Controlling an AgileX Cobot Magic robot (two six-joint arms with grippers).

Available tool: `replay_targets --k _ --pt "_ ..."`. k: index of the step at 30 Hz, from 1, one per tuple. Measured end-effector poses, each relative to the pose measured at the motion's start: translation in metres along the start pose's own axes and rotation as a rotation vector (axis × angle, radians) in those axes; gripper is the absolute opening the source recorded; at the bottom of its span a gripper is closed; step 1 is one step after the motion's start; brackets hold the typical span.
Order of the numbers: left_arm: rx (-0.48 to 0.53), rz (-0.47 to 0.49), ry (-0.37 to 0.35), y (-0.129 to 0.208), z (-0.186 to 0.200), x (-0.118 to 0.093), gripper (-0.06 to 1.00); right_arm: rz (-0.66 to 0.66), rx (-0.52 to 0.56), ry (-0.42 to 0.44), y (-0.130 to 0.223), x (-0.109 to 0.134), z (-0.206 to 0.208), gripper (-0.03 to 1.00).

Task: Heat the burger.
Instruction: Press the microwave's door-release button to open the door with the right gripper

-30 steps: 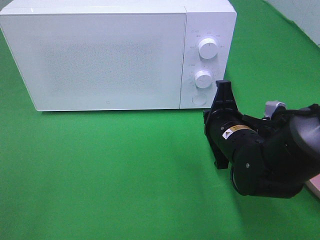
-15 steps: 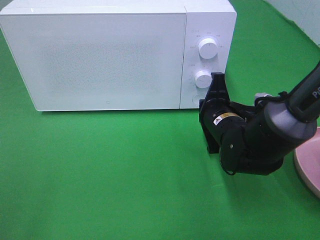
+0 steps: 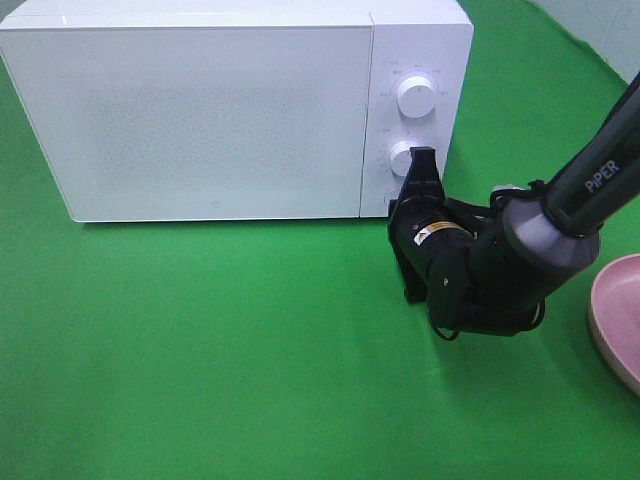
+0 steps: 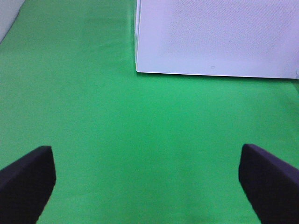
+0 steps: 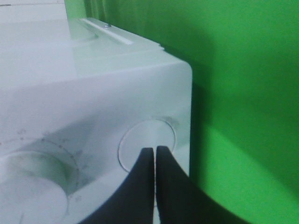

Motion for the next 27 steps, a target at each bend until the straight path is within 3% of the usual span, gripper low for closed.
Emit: replay_targets --k 27 --pt "0.000 0.000 -0.001 0.000 0.000 0.000 0.99 -0.017 -0.029 -0.036 -0.004 0.005 -0.011 0.01"
Point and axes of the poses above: a point on each arm's last joint axis where the gripper is mounted, z pointing back along that axis away from the gripper, x along the wrist's bending axis when the last joint is at zero, y = z × x, the point moved 2 cm from there along -z, pointing out along that axis toward the gripper, and after that the axes turned 13 degrees about z, right-handed, at the moved point
